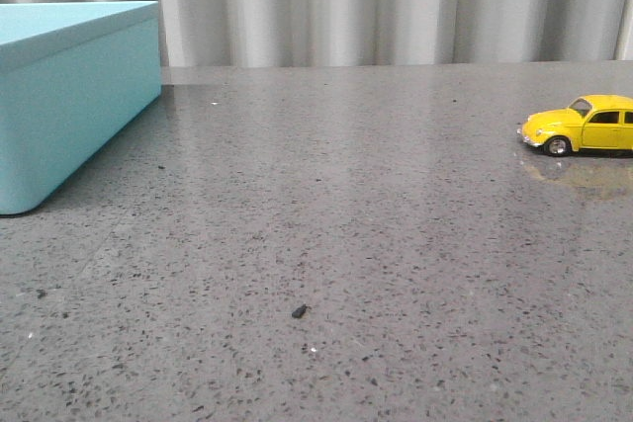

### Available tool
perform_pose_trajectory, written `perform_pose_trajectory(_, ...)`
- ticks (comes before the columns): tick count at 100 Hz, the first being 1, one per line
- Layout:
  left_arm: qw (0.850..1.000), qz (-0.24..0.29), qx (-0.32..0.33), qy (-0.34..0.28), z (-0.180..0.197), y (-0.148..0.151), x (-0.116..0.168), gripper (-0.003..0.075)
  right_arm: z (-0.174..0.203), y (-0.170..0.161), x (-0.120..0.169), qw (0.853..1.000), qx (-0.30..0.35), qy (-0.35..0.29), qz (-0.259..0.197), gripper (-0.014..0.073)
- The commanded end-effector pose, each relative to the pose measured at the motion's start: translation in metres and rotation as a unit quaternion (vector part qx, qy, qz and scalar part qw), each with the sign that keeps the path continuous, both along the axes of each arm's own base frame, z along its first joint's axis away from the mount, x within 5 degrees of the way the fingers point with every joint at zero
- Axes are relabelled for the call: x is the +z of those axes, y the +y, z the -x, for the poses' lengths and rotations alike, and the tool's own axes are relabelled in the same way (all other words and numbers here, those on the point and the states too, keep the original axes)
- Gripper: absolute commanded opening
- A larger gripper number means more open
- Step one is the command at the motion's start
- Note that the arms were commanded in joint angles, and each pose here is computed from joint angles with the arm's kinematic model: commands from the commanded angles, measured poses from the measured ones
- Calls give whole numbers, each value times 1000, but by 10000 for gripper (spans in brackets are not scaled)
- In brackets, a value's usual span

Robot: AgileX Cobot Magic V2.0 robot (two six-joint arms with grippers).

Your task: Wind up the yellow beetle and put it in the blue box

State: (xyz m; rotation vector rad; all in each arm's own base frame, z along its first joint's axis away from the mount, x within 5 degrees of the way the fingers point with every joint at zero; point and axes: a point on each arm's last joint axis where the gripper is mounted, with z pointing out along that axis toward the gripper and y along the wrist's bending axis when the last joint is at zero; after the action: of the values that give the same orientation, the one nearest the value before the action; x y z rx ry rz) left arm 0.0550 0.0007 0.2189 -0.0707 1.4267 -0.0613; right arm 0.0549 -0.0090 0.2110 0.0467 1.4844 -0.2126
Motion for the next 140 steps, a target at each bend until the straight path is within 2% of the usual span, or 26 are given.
perform_pose_trajectory(1,997,6,-3,-74,7,0,21,-21,2,2,5,999,7,-49,18,-61)
perform_pose_trajectory(14,996,6,-3,-93,10,0,43,-21,2,2,14,999,4,-47,18,-61)
perform_pose_trajectory(23,997,6,-3,-83,9,0,59,-21,2,1,25,999,1,-40,16,-61)
perform_pose_trajectory(34,998,7,-2,-57,3,0,76,-21,-3,-2,39,1000,-11,13,6,-60)
perform_pose_trajectory(49,998,7,-2,-57,-6,0,102,-21,-16,-7,68,996,-25,85,-10,-60)
perform_pose_trajectory(62,999,7,-2,-48,-16,0,111,-21,-35,-12,93,989,-34,140,-23,-61)
perform_pose_trajectory(72,999,7,-2,-36,-22,0,111,-21,-51,-14,114,990,-32,135,-22,-61)
perform_pose_trajectory(93,999,7,-14,-35,-23,-2,111,-21,-73,-13,126,995,-10,100,-21,-61)
perform_pose_trajectory(100,999,7,-14,-36,-23,-2,111,-21,-78,-12,136,994,-3,108,-31,-61)
perform_pose_trajectory(116,999,7,-14,-36,-23,-2,111,-21,-104,-11,158,983,4,179,-42,-61)
perform_pose_trajectory(140,999,7,-14,-36,-23,-2,111,-21,-161,-7,175,950,9,305,-62,-61)
